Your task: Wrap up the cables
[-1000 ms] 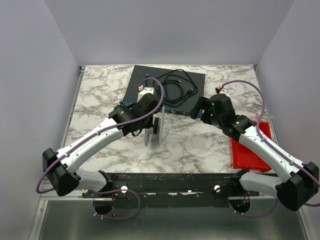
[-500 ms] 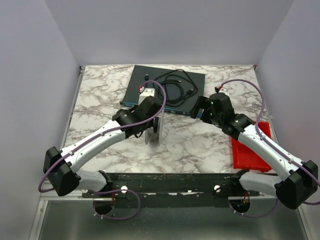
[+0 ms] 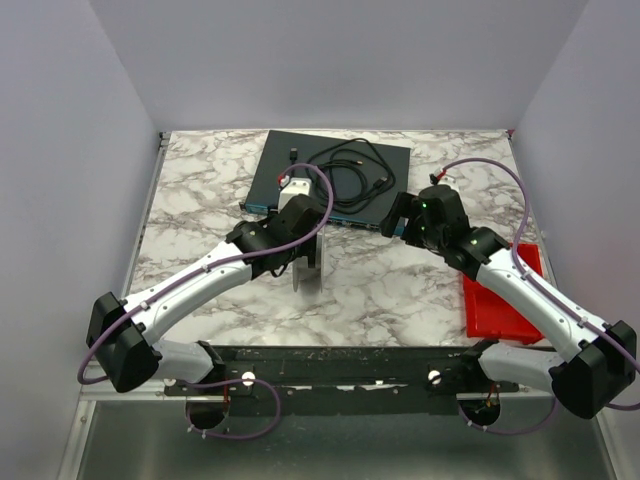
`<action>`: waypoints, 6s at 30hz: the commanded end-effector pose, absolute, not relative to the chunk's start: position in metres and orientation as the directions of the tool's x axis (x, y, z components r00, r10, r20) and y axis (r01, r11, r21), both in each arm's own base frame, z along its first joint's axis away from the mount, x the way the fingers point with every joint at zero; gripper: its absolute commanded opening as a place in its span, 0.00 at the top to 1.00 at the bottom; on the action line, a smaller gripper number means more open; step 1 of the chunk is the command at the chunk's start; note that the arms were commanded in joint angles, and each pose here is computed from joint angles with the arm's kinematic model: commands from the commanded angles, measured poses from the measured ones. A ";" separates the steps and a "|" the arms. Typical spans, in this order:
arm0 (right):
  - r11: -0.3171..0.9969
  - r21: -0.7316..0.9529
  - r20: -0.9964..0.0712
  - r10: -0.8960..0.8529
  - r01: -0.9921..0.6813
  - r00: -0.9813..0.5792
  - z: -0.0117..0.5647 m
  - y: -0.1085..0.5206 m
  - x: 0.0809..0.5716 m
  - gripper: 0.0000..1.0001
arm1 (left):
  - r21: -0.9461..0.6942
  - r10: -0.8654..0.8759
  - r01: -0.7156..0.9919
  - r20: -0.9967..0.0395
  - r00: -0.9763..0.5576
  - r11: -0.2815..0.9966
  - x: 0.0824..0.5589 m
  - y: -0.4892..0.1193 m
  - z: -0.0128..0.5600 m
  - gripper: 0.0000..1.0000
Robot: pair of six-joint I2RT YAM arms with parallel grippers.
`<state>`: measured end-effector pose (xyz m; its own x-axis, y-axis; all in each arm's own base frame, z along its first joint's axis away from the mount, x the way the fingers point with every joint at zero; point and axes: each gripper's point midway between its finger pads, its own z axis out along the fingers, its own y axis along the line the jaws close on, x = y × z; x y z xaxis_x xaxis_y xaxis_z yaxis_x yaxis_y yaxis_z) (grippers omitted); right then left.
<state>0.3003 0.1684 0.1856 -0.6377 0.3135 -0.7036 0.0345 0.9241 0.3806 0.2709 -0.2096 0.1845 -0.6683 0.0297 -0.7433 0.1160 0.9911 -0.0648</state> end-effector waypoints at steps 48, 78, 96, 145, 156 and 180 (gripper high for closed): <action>0.393 0.134 -0.710 0.678 0.910 -0.188 0.179 -0.078 0.261 0.21 | -0.313 -0.085 0.354 -0.841 -0.534 0.881 0.242 -0.207 0.315 0.09; 0.144 0.116 -0.664 0.747 0.983 -0.032 0.086 -0.167 0.241 0.41 | -0.269 -0.024 0.379 -0.840 -0.542 0.886 0.246 -0.202 0.307 0.09; 0.243 0.169 -0.666 0.742 0.955 -0.070 0.112 -0.162 0.254 0.49 | -0.278 -0.020 0.378 -0.828 -0.561 0.883 0.252 -0.210 0.300 0.09; 0.486 0.422 -0.706 0.705 0.765 -0.059 0.280 -0.144 0.318 0.99 | -0.284 -0.062 0.339 -0.840 -0.540 0.897 0.254 -0.196 0.311 0.09; 0.728 0.591 -0.734 0.664 0.348 -0.141 0.442 -0.061 0.359 0.99 | -0.286 -0.086 0.311 -0.845 -0.528 0.906 0.260 -0.189 0.323 0.09; 0.661 0.710 -0.704 0.678 -0.244 -0.212 0.571 0.036 0.353 0.99 | -0.308 -0.147 0.255 -0.852 -0.502 0.917 0.253 -0.169 0.334 0.09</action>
